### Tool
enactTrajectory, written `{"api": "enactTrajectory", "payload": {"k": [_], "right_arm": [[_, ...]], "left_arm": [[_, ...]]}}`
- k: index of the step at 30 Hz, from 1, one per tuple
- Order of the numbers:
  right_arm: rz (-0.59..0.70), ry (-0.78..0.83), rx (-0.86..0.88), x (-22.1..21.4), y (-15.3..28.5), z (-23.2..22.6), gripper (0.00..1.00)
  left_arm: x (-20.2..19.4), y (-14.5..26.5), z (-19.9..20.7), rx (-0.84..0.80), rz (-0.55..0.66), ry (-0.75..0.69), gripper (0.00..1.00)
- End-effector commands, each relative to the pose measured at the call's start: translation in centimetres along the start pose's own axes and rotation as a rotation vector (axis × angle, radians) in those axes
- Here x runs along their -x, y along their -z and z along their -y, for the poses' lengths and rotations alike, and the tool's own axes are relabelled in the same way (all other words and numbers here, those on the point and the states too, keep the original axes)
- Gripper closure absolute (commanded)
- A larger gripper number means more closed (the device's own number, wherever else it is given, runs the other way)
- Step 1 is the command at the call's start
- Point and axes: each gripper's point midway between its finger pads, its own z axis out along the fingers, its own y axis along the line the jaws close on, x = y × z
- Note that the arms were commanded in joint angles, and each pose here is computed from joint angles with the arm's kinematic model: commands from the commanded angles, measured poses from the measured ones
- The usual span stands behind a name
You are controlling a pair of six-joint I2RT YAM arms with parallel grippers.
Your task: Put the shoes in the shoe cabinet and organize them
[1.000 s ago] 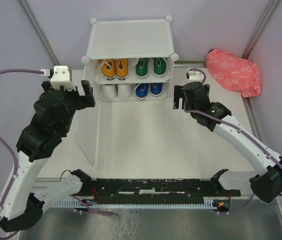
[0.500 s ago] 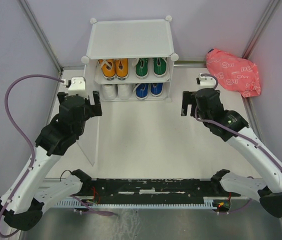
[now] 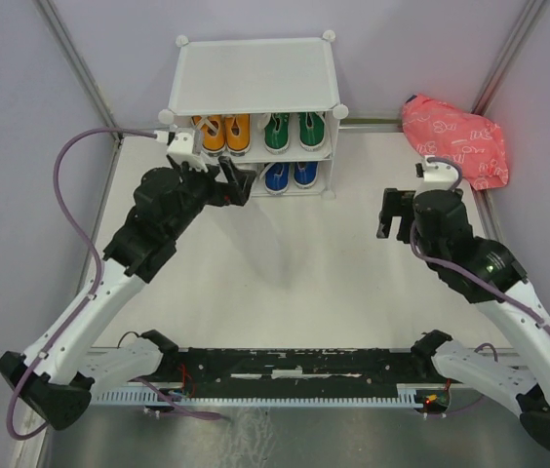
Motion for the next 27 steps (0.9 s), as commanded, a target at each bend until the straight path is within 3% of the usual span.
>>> {"api": "enactTrajectory", "payload": {"k": [1, 9, 19, 27], "right_arm": [[0.091, -0.035, -0.043, 1.7, 2.0, 1.9, 0.01], [0.092, -0.04, -0.012, 2.1, 0.9, 0.6, 0.01], [0.048, -0.022, -0.047, 1.6, -1.0, -0.1, 0.01], [0.035, -0.029, -0.078, 0.6, -1.7, 0.2, 0.01]], "left_arm": [[7.4, 0.4, 8.4, -0.409, 0.226, 0.137, 0.01], [2.6, -2.7, 6.3, -0.305, 0.122, 0.098, 0.01], [-6.3, -10.1, 3.7, -0.205, 0.016, 0.077, 0.01], [-7.8, -10.3, 3.1, -0.188, -0.023, 0.065, 0.01]]}}
